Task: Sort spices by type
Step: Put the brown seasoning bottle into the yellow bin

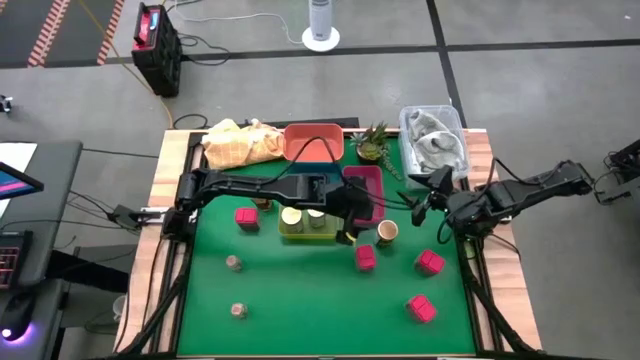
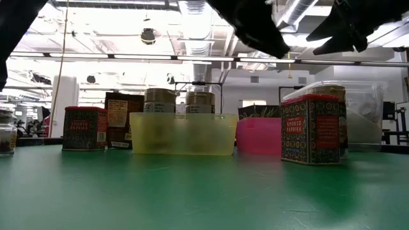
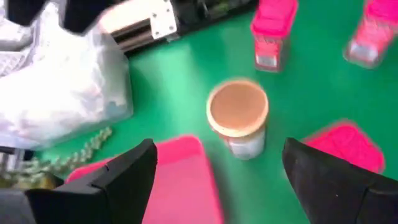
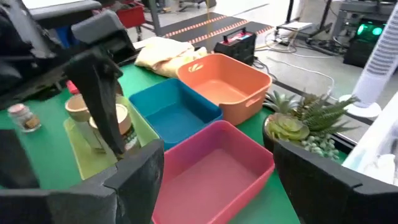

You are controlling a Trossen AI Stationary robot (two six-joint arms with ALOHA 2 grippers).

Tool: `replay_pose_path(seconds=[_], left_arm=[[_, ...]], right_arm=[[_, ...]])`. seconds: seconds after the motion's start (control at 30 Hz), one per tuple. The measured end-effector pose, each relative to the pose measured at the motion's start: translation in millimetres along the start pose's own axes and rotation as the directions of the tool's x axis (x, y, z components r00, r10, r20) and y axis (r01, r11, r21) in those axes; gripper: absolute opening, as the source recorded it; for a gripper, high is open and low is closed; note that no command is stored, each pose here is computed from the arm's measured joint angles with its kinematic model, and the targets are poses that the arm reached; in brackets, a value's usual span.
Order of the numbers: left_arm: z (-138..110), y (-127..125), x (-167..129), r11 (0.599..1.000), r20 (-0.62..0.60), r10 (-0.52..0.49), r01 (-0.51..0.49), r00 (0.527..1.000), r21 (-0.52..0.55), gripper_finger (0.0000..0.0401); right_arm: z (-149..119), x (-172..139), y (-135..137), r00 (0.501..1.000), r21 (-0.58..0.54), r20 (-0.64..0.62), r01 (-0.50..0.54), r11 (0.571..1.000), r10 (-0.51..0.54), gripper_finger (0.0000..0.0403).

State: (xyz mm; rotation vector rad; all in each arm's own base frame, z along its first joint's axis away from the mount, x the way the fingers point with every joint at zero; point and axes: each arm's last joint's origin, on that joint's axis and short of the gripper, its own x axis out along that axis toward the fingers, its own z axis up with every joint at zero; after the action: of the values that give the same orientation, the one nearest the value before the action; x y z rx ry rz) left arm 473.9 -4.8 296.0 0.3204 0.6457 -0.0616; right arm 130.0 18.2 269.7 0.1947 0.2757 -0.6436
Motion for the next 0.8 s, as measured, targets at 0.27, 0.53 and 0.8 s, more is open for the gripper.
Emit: replay_pose_path(seconds=[0.27, 0.53, 0.8], left_arm=[[-9.9, -19.1, 46.8, 0.994, 0.066, -0.030, 0.037, 0.997, -0.105, 0.0332], [-11.2, -24.8, 59.5, 0.992, 0.105, -0.017, 0.030, 0.994, -0.122, 0.0332], [-9.2, -24.6, 65.3, 0.992, 0.161, -0.017, 0.037, 0.987, -0.123, 0.0342]], right_arm=[[-6.3, -0.6, -6.4, 0.997, -0.069, -0.025, 0.071, 0.995, -0.073, 0.0327], [-4.9, -2.3, -5.8, 0.998, -0.040, -0.014, 0.058, 0.998, -0.058, 0.0327], [-3.7, -3.7, -3.2, 0.999, -0.025, -0.002, 0.034, 0.999, -0.034, 0.0327]])
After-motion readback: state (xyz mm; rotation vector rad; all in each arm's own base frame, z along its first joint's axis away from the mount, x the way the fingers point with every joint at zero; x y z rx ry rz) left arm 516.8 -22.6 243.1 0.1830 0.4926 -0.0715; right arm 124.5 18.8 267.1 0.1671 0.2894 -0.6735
